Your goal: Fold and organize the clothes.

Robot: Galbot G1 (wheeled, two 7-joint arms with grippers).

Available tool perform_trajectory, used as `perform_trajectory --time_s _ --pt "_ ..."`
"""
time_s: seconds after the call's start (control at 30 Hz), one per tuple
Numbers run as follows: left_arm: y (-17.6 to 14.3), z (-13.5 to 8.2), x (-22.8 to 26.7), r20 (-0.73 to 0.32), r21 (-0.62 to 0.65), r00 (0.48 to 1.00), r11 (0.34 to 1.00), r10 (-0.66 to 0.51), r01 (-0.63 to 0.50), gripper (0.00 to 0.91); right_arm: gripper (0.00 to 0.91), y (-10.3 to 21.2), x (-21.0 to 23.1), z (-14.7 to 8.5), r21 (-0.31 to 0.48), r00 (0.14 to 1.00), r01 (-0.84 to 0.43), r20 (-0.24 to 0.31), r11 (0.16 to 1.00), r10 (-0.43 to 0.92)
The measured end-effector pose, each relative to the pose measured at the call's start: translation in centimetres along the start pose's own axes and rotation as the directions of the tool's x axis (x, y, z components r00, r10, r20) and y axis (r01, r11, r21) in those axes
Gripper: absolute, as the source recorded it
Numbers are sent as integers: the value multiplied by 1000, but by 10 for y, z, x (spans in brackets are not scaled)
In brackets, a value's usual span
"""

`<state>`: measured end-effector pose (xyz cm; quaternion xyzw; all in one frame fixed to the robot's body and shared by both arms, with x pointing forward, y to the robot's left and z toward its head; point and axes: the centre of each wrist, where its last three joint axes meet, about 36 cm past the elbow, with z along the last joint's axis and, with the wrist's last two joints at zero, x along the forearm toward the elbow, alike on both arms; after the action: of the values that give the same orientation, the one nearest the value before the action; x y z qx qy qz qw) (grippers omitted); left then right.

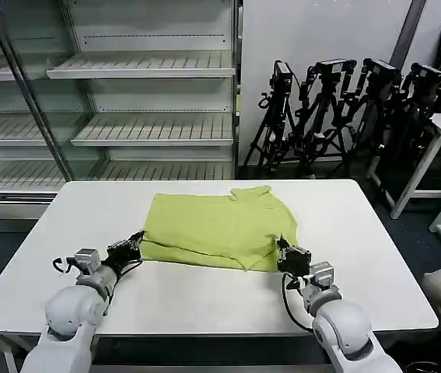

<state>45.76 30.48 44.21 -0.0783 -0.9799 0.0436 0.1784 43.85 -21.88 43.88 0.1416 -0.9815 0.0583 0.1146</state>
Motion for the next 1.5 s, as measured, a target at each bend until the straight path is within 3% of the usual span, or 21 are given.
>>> perform_trajectory --time_s 0.6,0.63,0.67,0.7,1.1,1.5 --pt "8 8 -16 -23 3 1000 1000 -15 15 20 0 -12 -33 5 19 1000 22 18 1000 -23" --pt "8 9 -17 -24 3 1000 1000 -16 16 907 20 -12 -34 6 21 1000 22 15 1000 -22" --pt "8 8 -17 -24 2 1000 1000 -17 17 907 564 -12 -35 6 23 1000 23 14 999 -23" --pt "8 8 -17 -25 -1 1000 1000 -18 18 907 907 -12 -36 6 24 1000 23 12 999 -23" --pt "16 5 -17 -18 -30 999 998 -49 49 907 907 -22 -39 13 15 999 -21 -40 1000 22" --pt "10 13 12 -39 -101 998 994 -44 40 907 907 -21 6 18 10 992 -54 -114 998 55"
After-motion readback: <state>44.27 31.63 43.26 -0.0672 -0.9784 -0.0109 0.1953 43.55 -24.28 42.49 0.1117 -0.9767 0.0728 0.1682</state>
